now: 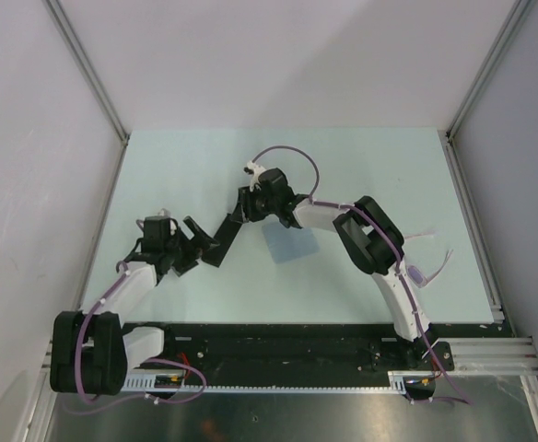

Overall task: Organize the sunglasses
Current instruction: Rotate the sunglasses case to the center of the board.

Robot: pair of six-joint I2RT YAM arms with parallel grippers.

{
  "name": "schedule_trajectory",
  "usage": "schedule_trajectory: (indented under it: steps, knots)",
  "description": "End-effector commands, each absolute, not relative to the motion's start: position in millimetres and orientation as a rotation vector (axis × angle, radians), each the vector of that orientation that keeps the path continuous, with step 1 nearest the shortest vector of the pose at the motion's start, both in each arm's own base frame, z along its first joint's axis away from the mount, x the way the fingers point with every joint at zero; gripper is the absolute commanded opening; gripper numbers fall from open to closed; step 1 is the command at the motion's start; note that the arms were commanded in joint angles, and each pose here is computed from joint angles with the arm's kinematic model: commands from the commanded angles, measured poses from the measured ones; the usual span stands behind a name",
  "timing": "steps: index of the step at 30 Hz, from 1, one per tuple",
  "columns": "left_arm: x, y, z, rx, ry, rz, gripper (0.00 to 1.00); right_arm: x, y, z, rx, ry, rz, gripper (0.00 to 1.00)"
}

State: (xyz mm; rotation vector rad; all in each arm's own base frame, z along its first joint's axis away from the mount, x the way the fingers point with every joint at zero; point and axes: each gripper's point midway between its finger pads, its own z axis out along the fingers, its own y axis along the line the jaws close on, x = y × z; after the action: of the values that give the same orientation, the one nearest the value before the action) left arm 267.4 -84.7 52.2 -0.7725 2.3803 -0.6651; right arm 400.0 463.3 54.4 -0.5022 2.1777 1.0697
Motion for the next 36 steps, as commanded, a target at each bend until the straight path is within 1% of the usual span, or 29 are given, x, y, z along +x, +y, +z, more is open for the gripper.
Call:
schedule_trajectory:
  steps: [1,7,12,17,18,19,20,21,22,24,25,27,28,29,30,31,32,33,34,36]
  knots:
    - [278,-79,68,-0.752,2.303,-0.644,0.99,383,462,66,-0.539,2.204,1.104,0.43]
    - [280,-71,70,-0.775,2.275,-0.6,0.99,356,453,75,-0.635,2.252,1.068,0.43]
    - [284,-64,68,-0.817,2.263,-0.559,0.98,329,439,68,-0.709,2.357,1.004,0.42]
    - [294,-54,68,-0.849,2.255,-0.516,0.99,292,425,68,-0.811,2.432,0.953,0.49]
    - [298,-50,71,-0.861,2.238,-0.503,0.99,291,424,82,-0.823,2.394,0.941,0.52]
    - [299,-47,72,-0.866,2.231,-0.497,0.99,295,422,85,-0.834,2.363,0.881,0.58]
    - [300,-47,75,-0.862,2.225,-0.492,0.99,298,422,92,-0.845,2.33,0.857,0.6]
    - [304,-33,79,-0.904,2.191,-0.466,0.99,302,421,101,-0.848,2.295,0.826,0.64]
    - [304,-27,80,-0.926,2.181,-0.444,0.99,312,417,115,-0.859,2.228,0.768,0.73]
    - [308,-11,89,-0.962,2.132,-0.417,0.99,319,417,126,-0.9,2.156,0.74,0.83]
    - [307,-7,89,-0.973,2.134,-0.405,0.99,321,420,130,-0.943,2.107,0.732,0.92]
    - [310,6,95,-0.997,2.107,-0.39,0.99,320,426,129,-1.094,2.007,0.687,1.0]
    - [311,6,97,-0.983,2.112,-0.402,0.99,318,428,124,-1.155,1.988,0.668,1.0]
    - [312,7,97,-0.973,2.124,-0.417,1.0,317,430,106,-1.265,1.963,0.62,1.0]
    - [316,11,103,-0.974,2.114,-0.425,1.0,323,439,112,-1.299,1.936,0.604,1.0]
    - [314,13,102,-0.99,2.126,-0.427,1.0,320,431,98,-1.353,1.996,0.548,1.0]
    - [314,13,103,-0.999,2.126,-0.444,1.0,318,432,71,-1.43,2.031,0.506,1.0]
    - [315,16,105,-1.013,2.114,-0.447,1.0,320,439,77,-1.503,1.97,0.47,1.0]
    - [315,17,107,-1.017,2.109,-0.452,1.0,321,437,71,-1.544,1.953,0.406,1.0]
    - [314,18,109,-1.017,2.103,-0.453,1.0,321,443,66,-1.617,1.843,0.368,1.0]
